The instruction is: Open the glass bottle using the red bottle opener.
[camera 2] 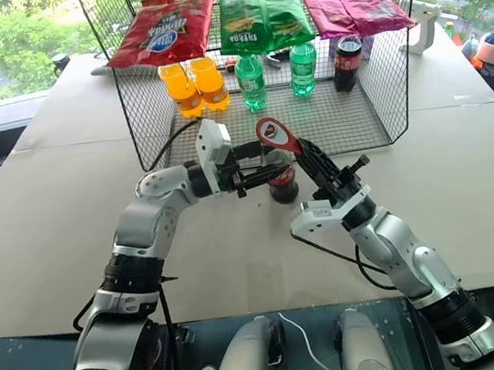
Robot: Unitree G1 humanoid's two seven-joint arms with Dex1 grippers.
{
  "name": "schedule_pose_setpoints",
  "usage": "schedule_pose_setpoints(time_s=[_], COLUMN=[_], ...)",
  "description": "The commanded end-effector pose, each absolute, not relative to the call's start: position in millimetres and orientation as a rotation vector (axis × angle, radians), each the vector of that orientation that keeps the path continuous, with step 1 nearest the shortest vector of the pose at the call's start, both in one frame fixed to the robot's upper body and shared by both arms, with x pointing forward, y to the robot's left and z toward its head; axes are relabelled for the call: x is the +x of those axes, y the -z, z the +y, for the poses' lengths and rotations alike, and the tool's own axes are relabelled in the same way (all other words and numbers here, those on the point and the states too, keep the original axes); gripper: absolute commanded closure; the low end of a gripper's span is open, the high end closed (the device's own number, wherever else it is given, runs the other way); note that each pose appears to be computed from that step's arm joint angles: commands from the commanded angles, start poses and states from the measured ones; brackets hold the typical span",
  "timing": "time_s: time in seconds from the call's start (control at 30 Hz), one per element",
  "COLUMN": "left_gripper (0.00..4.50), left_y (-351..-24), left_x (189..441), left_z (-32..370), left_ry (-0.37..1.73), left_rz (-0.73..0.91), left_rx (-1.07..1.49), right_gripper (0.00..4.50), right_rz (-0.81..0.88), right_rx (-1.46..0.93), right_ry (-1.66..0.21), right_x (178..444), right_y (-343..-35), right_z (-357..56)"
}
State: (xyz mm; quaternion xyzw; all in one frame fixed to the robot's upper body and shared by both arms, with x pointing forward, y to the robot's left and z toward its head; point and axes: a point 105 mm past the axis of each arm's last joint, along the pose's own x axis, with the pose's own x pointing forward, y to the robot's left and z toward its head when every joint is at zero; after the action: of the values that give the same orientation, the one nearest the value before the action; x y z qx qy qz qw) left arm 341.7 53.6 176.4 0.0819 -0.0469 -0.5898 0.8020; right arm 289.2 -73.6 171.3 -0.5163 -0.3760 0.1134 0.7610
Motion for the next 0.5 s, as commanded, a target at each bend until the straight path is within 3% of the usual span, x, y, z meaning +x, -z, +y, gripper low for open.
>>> schedule_pose_setpoints(time_s=[0.03,0.5], left_gripper=[2.27,2.27], left_y=[-202,-197], left_x=[336,339], left_z=[41,41], left_ry=[1.317,1.325], left_rz=[-0.2,-0.179], left_rx=[0.221,0.241], right_gripper=[4.5,4.5], right_rz=[-0.712,-0.642], right_rx=[-1.179,-1.253], right_ry=[-0.309,-0.335], right_x=[291,286], right_y=[-161,-189], right_z=[-77,-83])
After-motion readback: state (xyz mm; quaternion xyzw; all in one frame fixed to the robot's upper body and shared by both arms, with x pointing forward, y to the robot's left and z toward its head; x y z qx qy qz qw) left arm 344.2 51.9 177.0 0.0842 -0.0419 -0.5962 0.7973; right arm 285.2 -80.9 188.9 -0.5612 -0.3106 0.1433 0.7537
